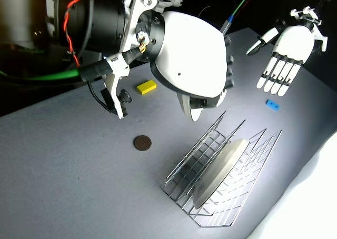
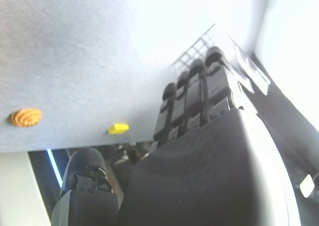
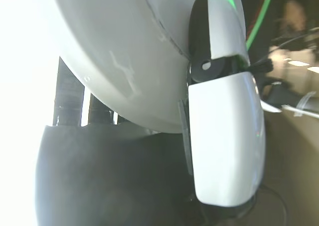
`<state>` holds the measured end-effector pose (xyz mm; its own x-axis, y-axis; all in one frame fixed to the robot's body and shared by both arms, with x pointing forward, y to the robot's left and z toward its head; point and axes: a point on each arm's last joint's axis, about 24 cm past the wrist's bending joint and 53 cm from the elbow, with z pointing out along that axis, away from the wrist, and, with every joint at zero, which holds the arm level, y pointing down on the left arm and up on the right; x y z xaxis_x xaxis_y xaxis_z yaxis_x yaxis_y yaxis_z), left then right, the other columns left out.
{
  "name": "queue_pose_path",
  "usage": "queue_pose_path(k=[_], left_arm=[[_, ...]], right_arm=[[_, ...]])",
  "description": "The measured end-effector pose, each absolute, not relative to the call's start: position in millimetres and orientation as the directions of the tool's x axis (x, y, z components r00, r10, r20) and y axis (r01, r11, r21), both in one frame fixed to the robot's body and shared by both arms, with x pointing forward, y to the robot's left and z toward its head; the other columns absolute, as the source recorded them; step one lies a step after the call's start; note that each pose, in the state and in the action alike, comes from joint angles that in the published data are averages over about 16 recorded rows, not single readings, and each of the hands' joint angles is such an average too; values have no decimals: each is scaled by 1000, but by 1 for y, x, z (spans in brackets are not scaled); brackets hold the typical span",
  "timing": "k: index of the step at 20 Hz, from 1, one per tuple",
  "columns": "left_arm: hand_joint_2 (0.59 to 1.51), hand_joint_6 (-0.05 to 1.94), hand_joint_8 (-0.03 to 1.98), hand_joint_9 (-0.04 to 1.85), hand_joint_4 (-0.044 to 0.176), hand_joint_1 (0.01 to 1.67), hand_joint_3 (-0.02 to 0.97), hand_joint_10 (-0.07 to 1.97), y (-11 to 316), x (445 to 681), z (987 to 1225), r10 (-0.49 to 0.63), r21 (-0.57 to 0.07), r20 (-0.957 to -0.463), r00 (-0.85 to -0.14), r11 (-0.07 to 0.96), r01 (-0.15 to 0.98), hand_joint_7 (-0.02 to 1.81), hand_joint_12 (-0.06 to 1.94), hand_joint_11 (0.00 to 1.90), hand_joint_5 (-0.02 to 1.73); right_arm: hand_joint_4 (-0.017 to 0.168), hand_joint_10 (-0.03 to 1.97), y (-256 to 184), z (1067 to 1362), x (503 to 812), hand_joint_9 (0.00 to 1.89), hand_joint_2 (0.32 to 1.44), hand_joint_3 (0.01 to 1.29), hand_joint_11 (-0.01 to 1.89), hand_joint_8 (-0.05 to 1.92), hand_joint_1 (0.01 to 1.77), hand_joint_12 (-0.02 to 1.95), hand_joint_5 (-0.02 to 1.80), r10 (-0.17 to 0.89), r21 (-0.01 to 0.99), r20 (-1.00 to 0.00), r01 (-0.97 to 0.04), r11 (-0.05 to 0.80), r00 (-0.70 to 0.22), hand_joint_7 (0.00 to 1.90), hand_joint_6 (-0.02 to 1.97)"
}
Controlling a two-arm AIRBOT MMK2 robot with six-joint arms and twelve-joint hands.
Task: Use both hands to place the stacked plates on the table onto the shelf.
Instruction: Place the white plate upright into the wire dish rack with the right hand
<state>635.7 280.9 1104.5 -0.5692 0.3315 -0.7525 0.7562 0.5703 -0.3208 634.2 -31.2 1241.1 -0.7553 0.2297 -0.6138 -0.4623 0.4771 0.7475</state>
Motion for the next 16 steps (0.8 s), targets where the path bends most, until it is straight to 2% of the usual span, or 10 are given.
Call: queue_pose_path(k=[5, 16], left_arm=[[1135, 14, -5, 22, -2, 22, 16, 17, 281, 635, 1104, 333, -321, -752, -569, 569, 757, 19, -8, 15, 21], [1135, 14, -5, 22, -2, 22, 16, 17, 280, 635, 1104, 335, -321, -751, -569, 568, 758, 19, -8, 15, 21]], right_arm=[[20, 238, -32, 1238, 653, 1300, 979, 12, 876, 685, 1182, 1250, 1063, 264, 743, -608, -421, 520, -748, 1143, 730], [21, 238, -25, 1235, 689, 1299, 979, 13, 876, 698, 1183, 1247, 1063, 305, 707, -658, -425, 566, -689, 1138, 732]])
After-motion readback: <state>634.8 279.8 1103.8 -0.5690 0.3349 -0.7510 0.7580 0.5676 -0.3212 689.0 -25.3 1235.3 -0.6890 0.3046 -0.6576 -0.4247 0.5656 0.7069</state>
